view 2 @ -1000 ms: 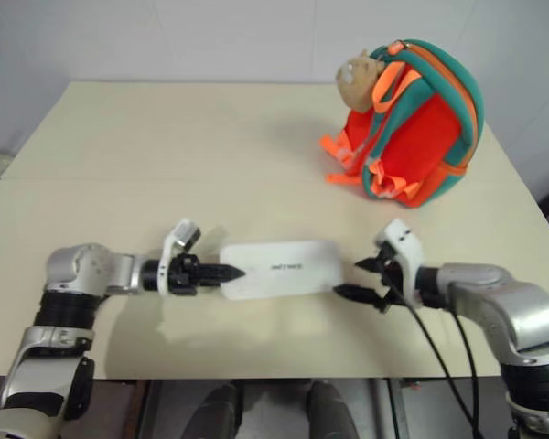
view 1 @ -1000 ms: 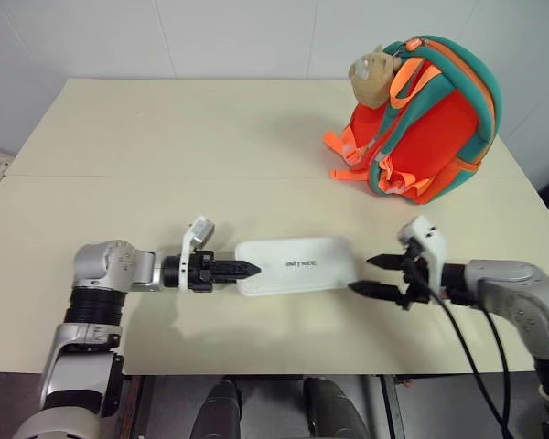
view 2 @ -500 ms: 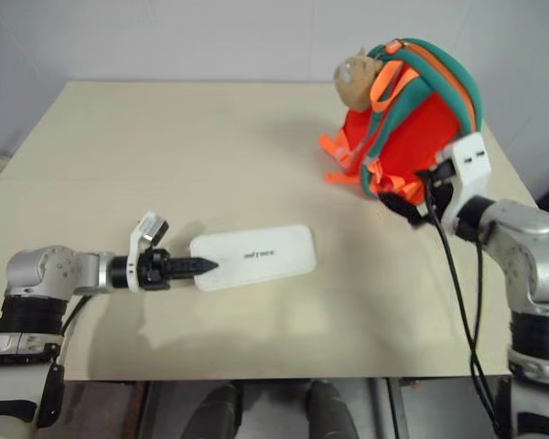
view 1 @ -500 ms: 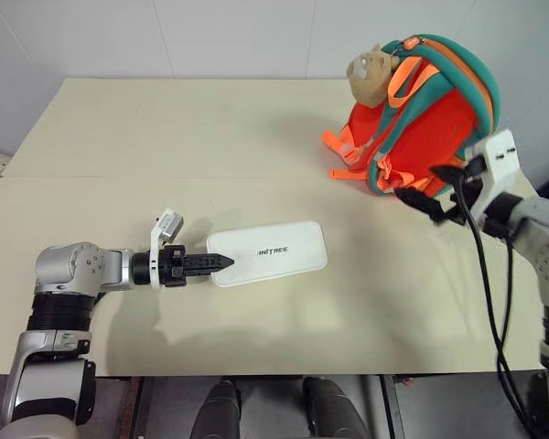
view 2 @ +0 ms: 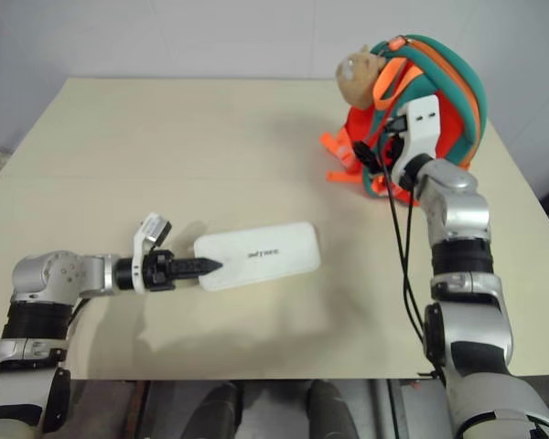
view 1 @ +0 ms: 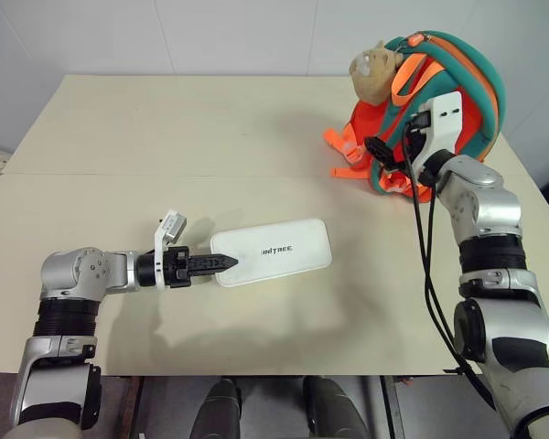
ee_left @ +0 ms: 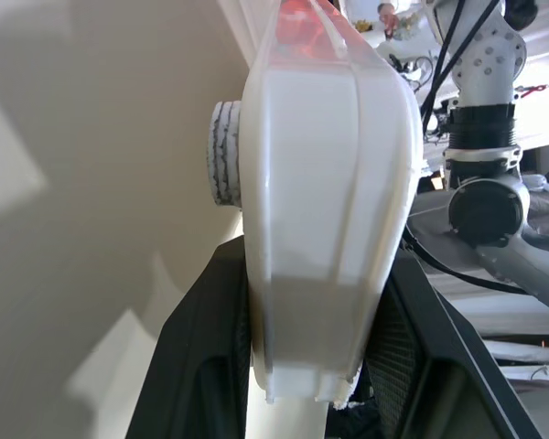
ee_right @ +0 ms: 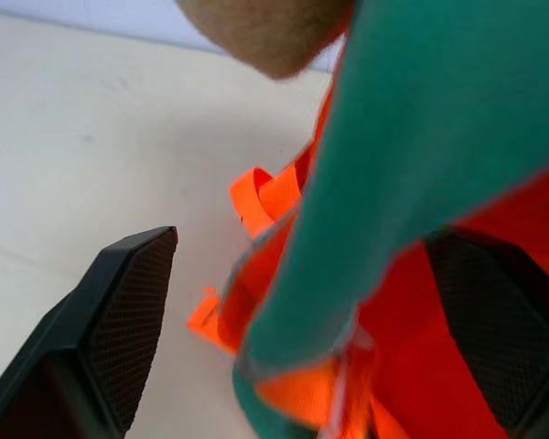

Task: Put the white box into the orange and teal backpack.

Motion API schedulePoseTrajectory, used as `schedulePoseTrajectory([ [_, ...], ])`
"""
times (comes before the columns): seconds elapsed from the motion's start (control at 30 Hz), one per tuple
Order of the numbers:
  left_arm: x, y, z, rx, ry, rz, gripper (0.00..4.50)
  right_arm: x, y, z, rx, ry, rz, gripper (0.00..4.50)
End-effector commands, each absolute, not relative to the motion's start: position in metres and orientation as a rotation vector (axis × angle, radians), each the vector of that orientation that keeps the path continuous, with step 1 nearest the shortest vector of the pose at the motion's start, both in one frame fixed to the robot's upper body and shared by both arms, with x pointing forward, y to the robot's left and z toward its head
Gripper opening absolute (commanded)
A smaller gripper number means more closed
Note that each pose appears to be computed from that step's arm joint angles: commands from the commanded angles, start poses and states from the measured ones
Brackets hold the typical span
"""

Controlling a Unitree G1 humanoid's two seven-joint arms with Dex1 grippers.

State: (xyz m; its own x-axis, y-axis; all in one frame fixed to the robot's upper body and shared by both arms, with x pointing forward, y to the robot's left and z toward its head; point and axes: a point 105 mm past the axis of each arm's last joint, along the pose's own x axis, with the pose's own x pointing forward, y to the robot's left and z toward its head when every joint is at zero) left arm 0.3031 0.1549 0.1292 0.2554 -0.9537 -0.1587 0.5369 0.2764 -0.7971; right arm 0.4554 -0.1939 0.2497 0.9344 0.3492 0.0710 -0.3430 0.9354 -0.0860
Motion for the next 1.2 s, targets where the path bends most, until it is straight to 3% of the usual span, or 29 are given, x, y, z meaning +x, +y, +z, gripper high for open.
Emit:
schedulePoseTrajectory([
  [0.03,0.304,0.156,0.129,-0.679,0.703,-1.11,1.31,0.466,-0.196,0.268,-0.031,-0.163,0.296,4.5],
  [0.2,0.307,0.151,0.129,-0.686,0.686,-1.112,1.31,0.48,-0.189,0.268,0.083,-0.183,0.226,4.5],
  [0.53,0.309,0.16,0.131,-0.683,0.651,-1.08,1.31,0.48,-0.161,0.27,0.141,-0.218,0.346,1.17],
  [0.67,0.311,0.166,0.134,-0.683,0.628,-1.064,1.31,0.478,-0.158,0.272,0.176,-0.23,0.399,0.04],
  [0.93,0.313,0.193,0.153,-0.656,0.546,-1.03,1.31,0.458,-0.136,0.28,0.193,-0.232,0.687,0.03],
  [1.2,0.292,0.238,0.183,-0.576,0.432,-1.017,1.31,0.382,-0.115,0.283,0.198,-0.11,1.146,0.03],
])
